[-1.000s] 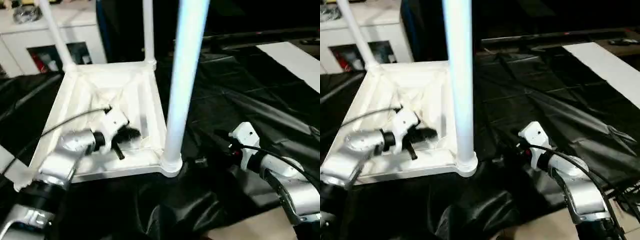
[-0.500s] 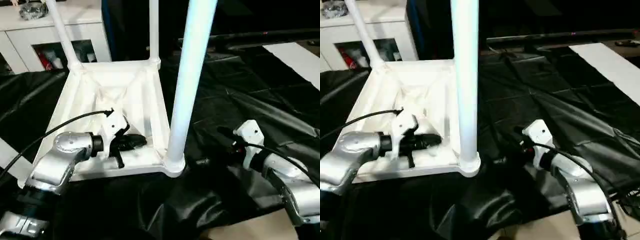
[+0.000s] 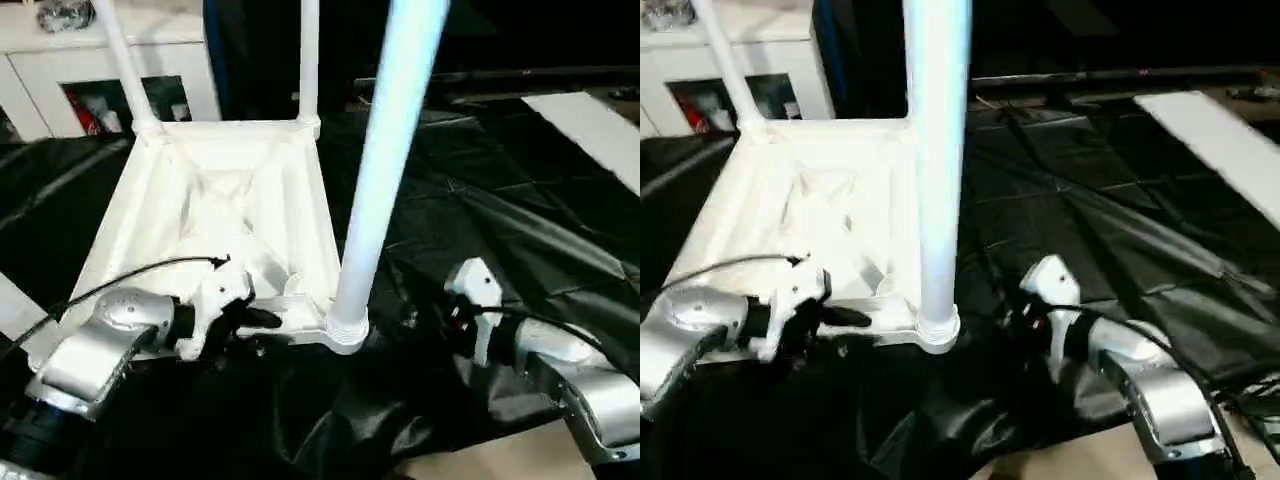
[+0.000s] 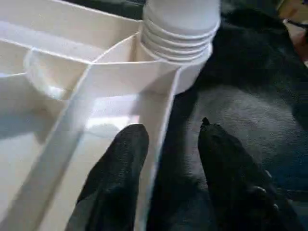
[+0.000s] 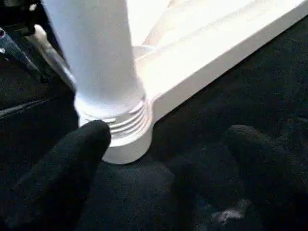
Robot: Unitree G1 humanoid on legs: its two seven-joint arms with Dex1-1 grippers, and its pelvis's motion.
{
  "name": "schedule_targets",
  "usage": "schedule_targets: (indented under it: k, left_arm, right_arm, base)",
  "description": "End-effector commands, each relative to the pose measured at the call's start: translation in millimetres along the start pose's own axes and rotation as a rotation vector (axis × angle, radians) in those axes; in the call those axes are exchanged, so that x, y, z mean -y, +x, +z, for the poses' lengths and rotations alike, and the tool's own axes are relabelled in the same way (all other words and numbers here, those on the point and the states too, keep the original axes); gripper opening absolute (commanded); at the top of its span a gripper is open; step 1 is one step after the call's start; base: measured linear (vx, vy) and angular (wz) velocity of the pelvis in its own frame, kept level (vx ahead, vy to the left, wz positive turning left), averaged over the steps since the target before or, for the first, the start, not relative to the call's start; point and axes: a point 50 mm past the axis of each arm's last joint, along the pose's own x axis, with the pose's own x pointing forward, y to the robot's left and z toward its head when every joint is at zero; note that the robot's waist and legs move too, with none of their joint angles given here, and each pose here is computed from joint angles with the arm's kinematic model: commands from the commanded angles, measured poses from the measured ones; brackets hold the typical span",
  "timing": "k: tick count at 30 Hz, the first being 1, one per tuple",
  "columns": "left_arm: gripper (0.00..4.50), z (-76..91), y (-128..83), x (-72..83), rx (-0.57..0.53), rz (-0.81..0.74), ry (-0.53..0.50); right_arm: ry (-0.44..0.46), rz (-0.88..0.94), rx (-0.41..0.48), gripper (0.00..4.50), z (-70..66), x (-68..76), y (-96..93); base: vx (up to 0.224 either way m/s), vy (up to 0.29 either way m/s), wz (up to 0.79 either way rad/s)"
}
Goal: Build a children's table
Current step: Rotate table base
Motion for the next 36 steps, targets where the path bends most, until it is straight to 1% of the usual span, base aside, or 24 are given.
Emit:
schedule_targets:
  k: [1, 3, 5, 7, 8, 10, 11, 12, 13, 15, 16, 17, 18, 21, 24, 26, 27, 29, 33, 36]
  left_arm:
    - [2.26, 4.9, 3, 4.0, 0.0, -0.006, 0.025]
    - [2.26, 4.5, 7, 5.9, -0.007, -0.014, 0.031]
    - [2.26, 2.0, 10, 3.8, -0.031, -0.001, 0.053]
    - [2.26, 0.4, 13, 2.0, -0.033, -0.004, 0.045]
    - [2.02, 0.4, 13, 1.8, -0.029, -0.008, 0.039]
    - [1.93, 5.2, 14, -0.9, 0.017, -0.007, 0.019]
    - [1.89, 6.3, 15, -2.2, 0.024, -0.008, 0.016]
    - [1.74, 6.4, 15, -2.3, 0.024, -0.008, 0.016]
    - [1.57, 6.0, 15, -3.4, 0.019, -0.007, 0.015]
    - [1.45, 4.4, 16, -6.9, 0.002, 0.003, 0.023]
    - [1.26, 4.6, 16, -8.6, -0.001, 0.011, 0.033]
    - [1.26, 4.7, 16, -10.0, 0.001, 0.014, 0.03]
    - [1.04, 4.8, 16, -11.2, 0.002, 0.01, 0.025]
    - [0.92, 2.5, 16, -12.9, -0.02, -0.003, 0.031]
    - [0.55, 0.3, 15, -13.5, -0.039, -0.015, 0.037]
    - [0.53, -0.8, 14, -13.9, -0.055, -0.026, 0.047]
    - [0.47, -0.9, 14, -13.8, -0.058, -0.027, 0.048]
    - [0.2, -1.5, 12, -14.1, -0.061, -0.033, 0.049]
    - [0.06, -3.8, 11, -15.2, -0.088, -0.037, 0.06]
    - [0.06, 1.1, 11, -17.7, -0.039, -0.011, 0.05]
  right_arm:
    - [-0.007, 0.03, -0.007, 4.49, 3.3, -2.2, 0.2]
    - [-0.018, 0.028, -0.025, 4.49, 2.0, -0.8, 0.6]
    - [-0.021, 0.019, -0.021, 4.49, 3.3, 0.9, 1.7]
    - [-0.022, 0.015, -0.016, 4.49, 4.6, 1.1, 2.6]
    - [-0.022, 0.015, -0.016, 4.5, 4.8, 0.9, 2.8]
    - [-0.026, -0.011, -0.018, 4.5, 5.7, 1.9, 3.1]
    - [-0.021, -0.022, -0.022, 4.5, 5.4, 2.7, 2.9]
    - [-0.02, -0.022, -0.023, 4.5, 5.3, 2.7, 2.9]
    - [-0.018, -0.018, -0.026, 4.5, 5.2, 2.6, 2.8]
    - [-0.023, -0.01, -0.031, 4.5, 5.2, 1.8, 2.6]
    - [-0.024, -0.009, -0.031, 4.5, 5.3, 1.9, 2.6]
    - [-0.027, -0.018, -0.032, 4.5, 5.1, 2.8, 2.3]
    - [-0.026, -0.025, -0.032, 4.5, 4.7, 3.7, 2.0]
    - [-0.028, -0.031, -0.04, 4.5, 3.2, 4.6, 1.2]
    - [-0.028, -0.036, -0.042, 4.5, 2.6, 5.0, 0.8]
    - [-0.026, -0.038, -0.041, 4.5, 2.9, 5.8, 1.0]
    - [-0.026, -0.039, -0.041, 4.5, 2.9, 5.9, 1.0]
    - [-0.026, -0.042, -0.041, 4.5, 2.9, 6.3, 1.1]
    - [-0.033, -0.048, -0.039, 4.5, 3.2, 7.6, 2.2]
    - [-0.039, -0.046, -0.038, 4.5, 4.1, 7.8, 3.9]
  base:
    - [0.0, 0.0, 0.0]
    - [0.0, 0.0, 0.0]
    - [0.0, 0.0, 0.0]
    - [0.0, 0.0, 0.0]
    - [0.0, 0.0, 0.0]
    - [0.0, 0.0, 0.0]
    - [0.0, 0.0, 0.0]
    - [0.0, 0.0, 0.0]
    - [0.0, 0.0, 0.0]
    - [0.0, 0.0, 0.0]
    - [0.0, 0.0, 0.0]
    - [0.0, 0.0, 0.0]
    - [0.0, 0.0, 0.0]
    - [0.0, 0.0, 0.0]
    - [0.0, 0.0, 0.0]
    - [0.0, 0.0, 0.0]
    - [0.0, 0.0, 0.0]
    - [0.0, 0.0, 0.0]
    - [0.0, 0.0, 0.0]
    - [0.0, 0.0, 0.0]
